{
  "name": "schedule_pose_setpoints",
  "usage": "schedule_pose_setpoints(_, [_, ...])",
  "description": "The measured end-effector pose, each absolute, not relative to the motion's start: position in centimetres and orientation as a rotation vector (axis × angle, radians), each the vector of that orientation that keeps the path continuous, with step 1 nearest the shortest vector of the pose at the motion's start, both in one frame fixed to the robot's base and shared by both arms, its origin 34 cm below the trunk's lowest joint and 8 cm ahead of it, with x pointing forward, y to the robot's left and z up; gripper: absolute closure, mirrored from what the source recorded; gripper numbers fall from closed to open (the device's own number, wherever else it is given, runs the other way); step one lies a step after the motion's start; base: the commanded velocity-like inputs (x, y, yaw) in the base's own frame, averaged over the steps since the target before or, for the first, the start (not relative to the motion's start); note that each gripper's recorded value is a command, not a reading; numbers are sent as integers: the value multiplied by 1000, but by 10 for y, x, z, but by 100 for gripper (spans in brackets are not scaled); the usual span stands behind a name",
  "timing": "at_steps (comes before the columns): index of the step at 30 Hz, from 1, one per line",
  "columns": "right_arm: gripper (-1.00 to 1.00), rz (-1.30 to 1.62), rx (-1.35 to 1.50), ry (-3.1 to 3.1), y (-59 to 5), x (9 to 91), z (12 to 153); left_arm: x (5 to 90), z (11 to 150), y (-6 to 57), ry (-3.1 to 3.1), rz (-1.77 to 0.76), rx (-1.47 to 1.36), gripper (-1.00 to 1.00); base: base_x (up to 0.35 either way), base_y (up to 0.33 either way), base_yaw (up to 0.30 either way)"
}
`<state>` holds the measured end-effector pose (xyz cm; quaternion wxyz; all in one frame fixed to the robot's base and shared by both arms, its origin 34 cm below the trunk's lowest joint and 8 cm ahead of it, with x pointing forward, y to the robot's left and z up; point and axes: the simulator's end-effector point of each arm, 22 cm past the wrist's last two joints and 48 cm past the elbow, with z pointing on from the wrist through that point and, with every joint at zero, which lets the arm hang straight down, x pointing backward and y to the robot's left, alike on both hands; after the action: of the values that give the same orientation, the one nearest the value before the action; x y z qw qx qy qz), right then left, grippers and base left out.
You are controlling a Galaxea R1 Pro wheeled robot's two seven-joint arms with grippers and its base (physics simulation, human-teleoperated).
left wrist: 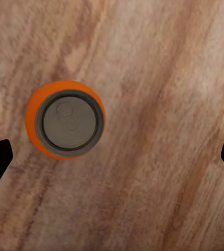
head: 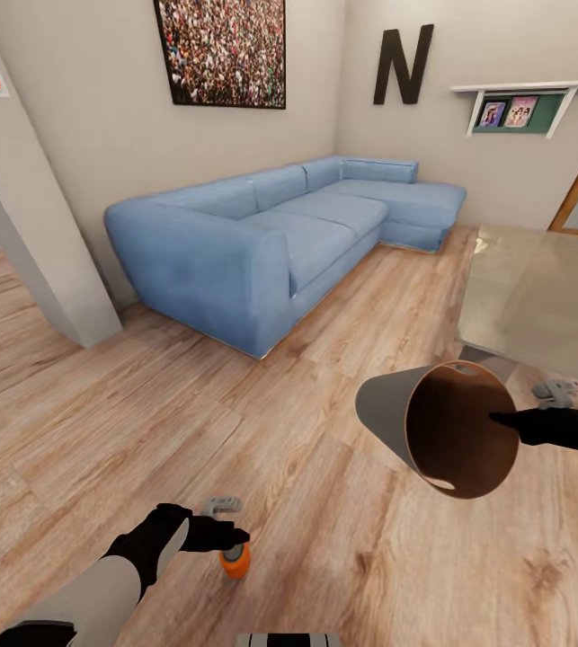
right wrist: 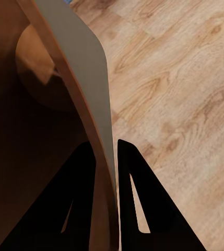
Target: Put the three can of soda from the living room inside the tash can in the kitchen.
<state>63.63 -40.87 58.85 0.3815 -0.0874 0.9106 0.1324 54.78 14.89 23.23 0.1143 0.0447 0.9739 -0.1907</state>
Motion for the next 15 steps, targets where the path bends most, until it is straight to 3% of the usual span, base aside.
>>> schedule_pose_setpoints(15, [100,326,-216,2322,-415,636,591,547,232,148,2857,-560,131,-100,0,0,0])
